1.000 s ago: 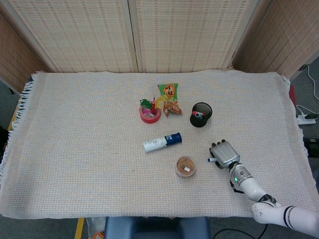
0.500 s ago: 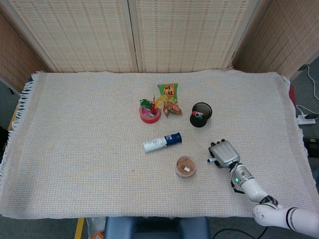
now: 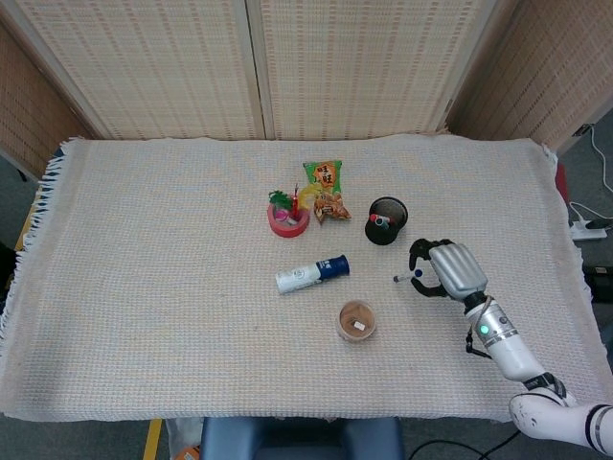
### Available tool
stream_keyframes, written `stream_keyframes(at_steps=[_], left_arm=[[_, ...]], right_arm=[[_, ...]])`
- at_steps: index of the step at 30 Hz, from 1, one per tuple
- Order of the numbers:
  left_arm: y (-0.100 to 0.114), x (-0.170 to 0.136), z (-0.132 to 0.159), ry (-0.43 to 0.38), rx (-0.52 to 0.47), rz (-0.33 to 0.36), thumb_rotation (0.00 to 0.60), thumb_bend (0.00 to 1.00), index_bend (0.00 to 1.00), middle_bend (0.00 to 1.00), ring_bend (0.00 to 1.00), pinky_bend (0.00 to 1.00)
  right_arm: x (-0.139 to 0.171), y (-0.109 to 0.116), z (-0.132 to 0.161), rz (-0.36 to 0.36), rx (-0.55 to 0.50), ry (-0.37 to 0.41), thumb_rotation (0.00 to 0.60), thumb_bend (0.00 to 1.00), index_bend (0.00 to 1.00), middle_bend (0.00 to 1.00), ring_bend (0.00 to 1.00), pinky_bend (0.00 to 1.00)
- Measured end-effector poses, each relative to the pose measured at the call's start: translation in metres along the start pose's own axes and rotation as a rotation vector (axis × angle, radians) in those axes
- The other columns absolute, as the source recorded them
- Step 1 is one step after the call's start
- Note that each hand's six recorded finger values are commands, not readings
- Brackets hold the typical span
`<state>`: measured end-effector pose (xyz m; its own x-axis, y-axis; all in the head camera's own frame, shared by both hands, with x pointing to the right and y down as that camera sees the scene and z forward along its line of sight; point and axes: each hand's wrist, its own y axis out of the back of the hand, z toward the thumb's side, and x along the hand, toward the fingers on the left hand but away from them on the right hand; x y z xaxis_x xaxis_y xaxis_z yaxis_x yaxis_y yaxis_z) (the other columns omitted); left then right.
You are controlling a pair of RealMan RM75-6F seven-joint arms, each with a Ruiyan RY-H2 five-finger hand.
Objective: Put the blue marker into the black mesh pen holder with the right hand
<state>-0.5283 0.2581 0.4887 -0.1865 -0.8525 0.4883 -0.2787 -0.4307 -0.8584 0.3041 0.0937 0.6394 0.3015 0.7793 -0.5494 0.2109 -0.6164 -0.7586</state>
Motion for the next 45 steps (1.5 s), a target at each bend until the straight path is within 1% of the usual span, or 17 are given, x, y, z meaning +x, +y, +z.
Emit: stream_keyframes(at_steps=[6, 9, 12, 15, 20, 25, 30, 35, 45], left_arm=[[-0.001, 0.0, 0.0, 0.001, 0.007, -0.002, 0.6, 0.41, 0.21, 0.04, 0.0, 0.26], [-0.001, 0.0, 0.0, 0.003, 0.01, 0.001, 0.6, 0.41, 0.21, 0.04, 0.0, 0.26], [-0.002, 0.0, -0.001, 0.008, 0.013, 0.0, 0.6, 0.41, 0.21, 0.04, 0.0, 0.26], [-0.004, 0.002, -0.003, 0.016, 0.016, -0.008, 0.6, 0.41, 0.21, 0.04, 0.0, 0.26], [-0.006, 0.004, -0.007, 0.035, 0.02, -0.018, 0.6, 0.41, 0.21, 0.04, 0.0, 0.26], [-0.008, 0.007, -0.012, 0.052, 0.022, -0.023, 0.6, 0.41, 0.21, 0.04, 0.0, 0.26], [-0.009, 0.009, -0.018, 0.068, 0.018, -0.027, 0.6, 0.41, 0.21, 0.04, 0.0, 0.26], [-0.01, 0.011, -0.022, 0.081, 0.013, -0.033, 0.6, 0.41, 0.21, 0.04, 0.0, 0.26], [-0.01, 0.01, -0.02, 0.079, 0.011, -0.034, 0.6, 0.41, 0.21, 0.04, 0.0, 0.26]], right_arm=[[-0.008, 0.055, -0.007, -0.179, -0.297, 0.048, 0.6, 0.26, 0.57, 0.32, 0.4, 0.35], [-0.015, 0.081, -0.017, -0.249, -0.395, 0.062, 0.6, 0.26, 0.57, 0.32, 0.4, 0.35], [-0.026, 0.098, -0.031, -0.284, -0.409, 0.046, 0.6, 0.26, 0.57, 0.32, 0.4, 0.35], [-0.041, 0.105, -0.039, -0.284, -0.403, 0.02, 0.6, 0.26, 0.58, 0.32, 0.4, 0.35], [-0.066, 0.1, -0.044, -0.263, -0.42, -0.012, 0.6, 0.27, 0.59, 0.32, 0.4, 0.35], [-0.088, 0.086, -0.041, -0.236, -0.446, -0.025, 0.6, 0.27, 0.59, 0.32, 0.4, 0.36], [-0.104, 0.069, -0.04, -0.207, -0.444, -0.036, 0.6, 0.27, 0.59, 0.32, 0.4, 0.36], [-0.111, 0.055, -0.042, -0.179, -0.426, -0.051, 0.6, 0.27, 0.59, 0.32, 0.41, 0.37], [-0.113, 0.017, -0.06, -0.096, -0.407, -0.12, 0.6, 0.28, 0.59, 0.32, 0.41, 0.37]])
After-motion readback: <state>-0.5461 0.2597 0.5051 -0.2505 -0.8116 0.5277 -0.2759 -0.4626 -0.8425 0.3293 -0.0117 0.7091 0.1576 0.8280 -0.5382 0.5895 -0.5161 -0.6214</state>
